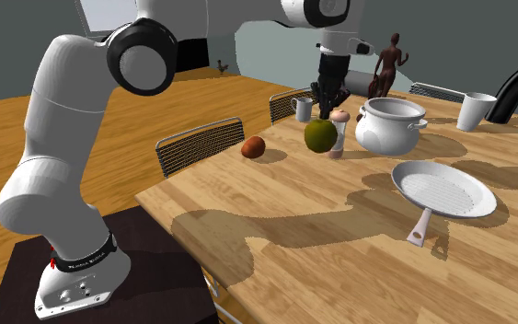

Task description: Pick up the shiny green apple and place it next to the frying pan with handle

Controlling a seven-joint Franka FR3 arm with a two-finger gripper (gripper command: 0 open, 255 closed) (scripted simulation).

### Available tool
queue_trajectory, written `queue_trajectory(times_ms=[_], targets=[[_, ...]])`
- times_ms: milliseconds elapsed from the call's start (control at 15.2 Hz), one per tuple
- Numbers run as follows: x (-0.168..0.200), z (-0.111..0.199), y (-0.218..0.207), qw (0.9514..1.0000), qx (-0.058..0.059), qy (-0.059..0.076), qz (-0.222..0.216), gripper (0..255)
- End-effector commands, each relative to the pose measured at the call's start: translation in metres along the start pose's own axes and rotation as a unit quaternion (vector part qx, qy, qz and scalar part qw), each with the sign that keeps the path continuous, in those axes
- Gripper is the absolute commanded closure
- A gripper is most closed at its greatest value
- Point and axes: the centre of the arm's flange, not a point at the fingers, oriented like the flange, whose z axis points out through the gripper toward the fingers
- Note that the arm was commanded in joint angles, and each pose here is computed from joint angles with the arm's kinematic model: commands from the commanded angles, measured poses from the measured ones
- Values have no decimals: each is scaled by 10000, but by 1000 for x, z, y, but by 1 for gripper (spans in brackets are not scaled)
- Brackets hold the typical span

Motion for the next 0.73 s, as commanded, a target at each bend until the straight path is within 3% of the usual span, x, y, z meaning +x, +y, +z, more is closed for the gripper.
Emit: queue_trajectory(times_ms=[0,660], targets=[[4,10,14,10000,1,2,-6,255],[7,62,12,10000,1,2,-6,255]])
